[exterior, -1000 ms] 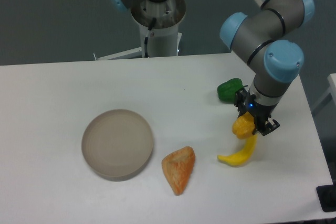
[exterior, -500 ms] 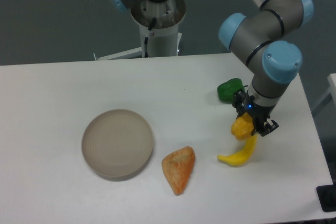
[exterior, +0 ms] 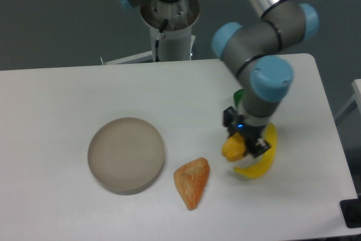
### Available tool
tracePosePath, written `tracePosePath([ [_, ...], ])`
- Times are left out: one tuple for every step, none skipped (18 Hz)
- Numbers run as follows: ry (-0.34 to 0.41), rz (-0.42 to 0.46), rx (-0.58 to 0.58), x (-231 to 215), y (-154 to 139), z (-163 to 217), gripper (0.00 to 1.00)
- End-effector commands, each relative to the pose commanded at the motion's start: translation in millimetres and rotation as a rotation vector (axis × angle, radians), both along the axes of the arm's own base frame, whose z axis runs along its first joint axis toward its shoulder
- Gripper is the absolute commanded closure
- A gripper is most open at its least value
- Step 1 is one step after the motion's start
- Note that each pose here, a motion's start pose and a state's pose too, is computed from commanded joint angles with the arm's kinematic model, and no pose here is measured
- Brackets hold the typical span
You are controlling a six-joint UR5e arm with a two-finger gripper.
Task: Place the yellow pepper on the plate
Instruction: 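Carry the held yellow pepper over to the beige plate, then lower the yellow pepper onto the plate and open the gripper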
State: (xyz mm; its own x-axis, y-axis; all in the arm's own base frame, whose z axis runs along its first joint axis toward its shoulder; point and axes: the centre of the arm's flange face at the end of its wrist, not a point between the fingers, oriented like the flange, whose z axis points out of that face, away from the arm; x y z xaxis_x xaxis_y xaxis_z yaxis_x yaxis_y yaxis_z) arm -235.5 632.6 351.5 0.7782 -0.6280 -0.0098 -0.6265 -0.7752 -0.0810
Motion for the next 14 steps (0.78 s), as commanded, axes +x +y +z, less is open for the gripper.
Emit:
tracePosePath([
  [-0.003,0.0,0.001,21.5,7.8,0.2,0.78],
  [-0.006,0.0,-0.003,38.6,12.6,-1.3,0.78],
  [-0.011,0.012,-0.01,52.2,15.2,-4.8,0.78],
  [-0.013,0.029,-0.011,67.6,18.3,-6.7,0.78],
  [-0.014,0.035,-0.016,83.2,20.4,-9.7,0.78],
  [-0.019,0.03,-0.029,95.9,18.8,-14.7,0.78],
  [-0.02,0.003,-0.045,116.8,16.8,-20.1,0.78],
  [-0.024,-0.018,-0.058,133.4,15.4,-26.1,0.77],
  [-0.028,-0.035,-0.073,154.2,15.1,-32.5,0.77],
  [-0.03,-0.036,-0.081,166.8,14.8,-36.1,0.76],
  [-0.03,-0.034,-0.084,177.8,15.5,-36.9,0.73],
  [-0.043,-0.042,-0.099,194.7,16.5,-46.1,0.7],
  [-0.044,-0.046,-0.114,203.7,16.1,-55.0,0.68],
  [-0.045,-0.045,-0.118,204.4,17.4,-59.6,0.66],
])
